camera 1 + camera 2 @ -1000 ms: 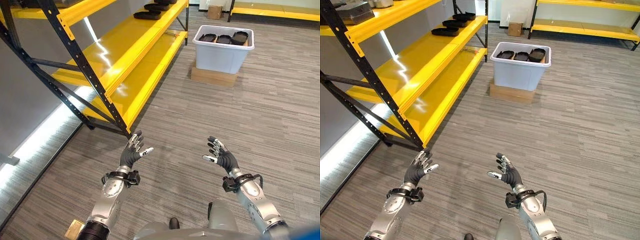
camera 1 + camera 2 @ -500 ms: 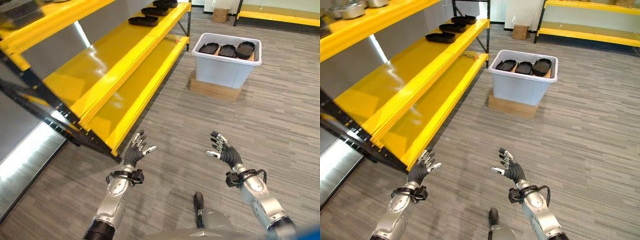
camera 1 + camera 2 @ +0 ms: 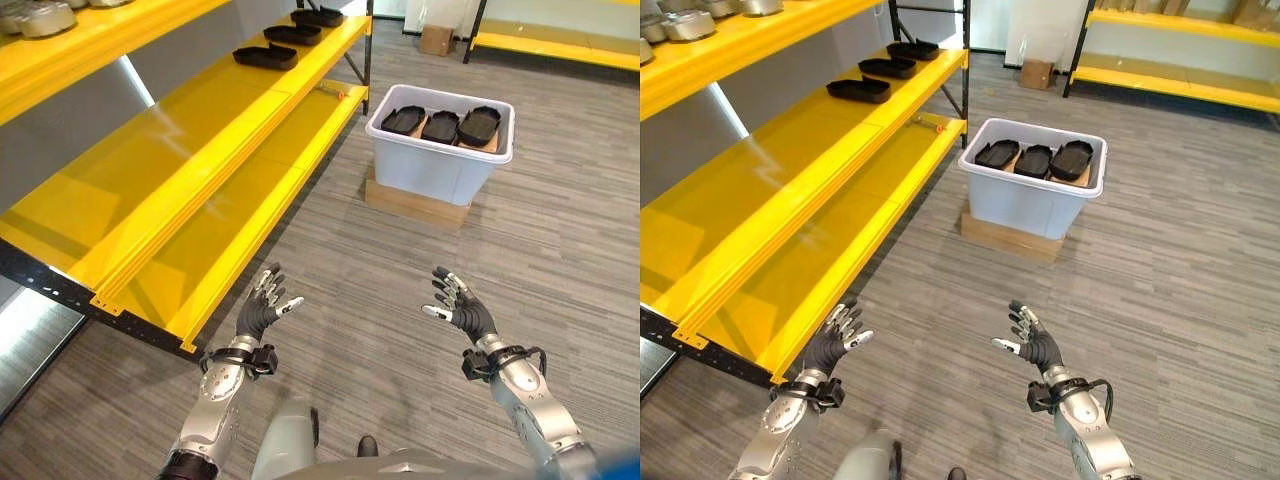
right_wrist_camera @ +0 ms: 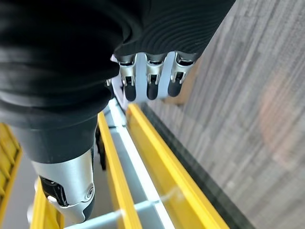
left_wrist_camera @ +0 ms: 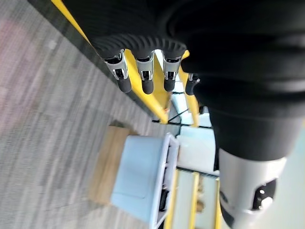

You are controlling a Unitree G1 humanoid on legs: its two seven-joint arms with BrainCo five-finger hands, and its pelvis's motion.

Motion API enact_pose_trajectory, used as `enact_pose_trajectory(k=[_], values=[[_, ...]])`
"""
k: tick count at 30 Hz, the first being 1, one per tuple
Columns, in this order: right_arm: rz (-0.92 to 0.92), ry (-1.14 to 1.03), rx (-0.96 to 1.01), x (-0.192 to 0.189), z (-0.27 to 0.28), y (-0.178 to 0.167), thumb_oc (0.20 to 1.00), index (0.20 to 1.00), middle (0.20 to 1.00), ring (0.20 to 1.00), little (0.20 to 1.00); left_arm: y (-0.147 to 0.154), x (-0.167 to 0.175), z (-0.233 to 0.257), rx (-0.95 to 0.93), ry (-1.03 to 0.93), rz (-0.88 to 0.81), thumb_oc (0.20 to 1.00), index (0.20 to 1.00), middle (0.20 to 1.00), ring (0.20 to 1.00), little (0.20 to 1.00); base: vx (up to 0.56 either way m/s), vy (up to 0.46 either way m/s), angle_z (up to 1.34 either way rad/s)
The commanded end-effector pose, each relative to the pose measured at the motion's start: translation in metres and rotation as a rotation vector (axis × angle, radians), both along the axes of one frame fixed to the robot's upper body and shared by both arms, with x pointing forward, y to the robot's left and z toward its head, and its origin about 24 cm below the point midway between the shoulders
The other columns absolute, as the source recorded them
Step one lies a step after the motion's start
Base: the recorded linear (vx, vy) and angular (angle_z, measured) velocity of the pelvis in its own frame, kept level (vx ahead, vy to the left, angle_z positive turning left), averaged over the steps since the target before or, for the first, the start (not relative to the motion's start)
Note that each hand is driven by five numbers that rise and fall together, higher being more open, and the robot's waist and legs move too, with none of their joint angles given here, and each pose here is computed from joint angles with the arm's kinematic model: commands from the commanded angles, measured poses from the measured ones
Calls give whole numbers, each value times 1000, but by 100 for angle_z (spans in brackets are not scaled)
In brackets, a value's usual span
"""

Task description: Move parts from the plastic box to the shelf.

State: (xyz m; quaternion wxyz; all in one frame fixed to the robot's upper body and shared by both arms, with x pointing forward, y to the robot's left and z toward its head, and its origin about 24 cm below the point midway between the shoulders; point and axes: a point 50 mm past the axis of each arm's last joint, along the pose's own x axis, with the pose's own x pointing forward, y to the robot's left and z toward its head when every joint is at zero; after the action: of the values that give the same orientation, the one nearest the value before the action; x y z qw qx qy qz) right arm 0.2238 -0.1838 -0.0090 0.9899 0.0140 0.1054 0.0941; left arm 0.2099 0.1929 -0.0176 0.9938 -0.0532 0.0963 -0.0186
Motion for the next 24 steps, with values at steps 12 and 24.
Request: enact_pose_trajectory(k=[12,24], values=[[86,-106,74,5,16,29,1000,1000,1000,1000,1000,2,19,45,118,-225,-67,1000,1000,1000,1000,1000,308,191,-35],[101,-122,96,4,21,33,1000,1000,1000,1000,1000,4,19,40,133,-196,-62,1000,1000,1000,1000,1000,254,104,17]])
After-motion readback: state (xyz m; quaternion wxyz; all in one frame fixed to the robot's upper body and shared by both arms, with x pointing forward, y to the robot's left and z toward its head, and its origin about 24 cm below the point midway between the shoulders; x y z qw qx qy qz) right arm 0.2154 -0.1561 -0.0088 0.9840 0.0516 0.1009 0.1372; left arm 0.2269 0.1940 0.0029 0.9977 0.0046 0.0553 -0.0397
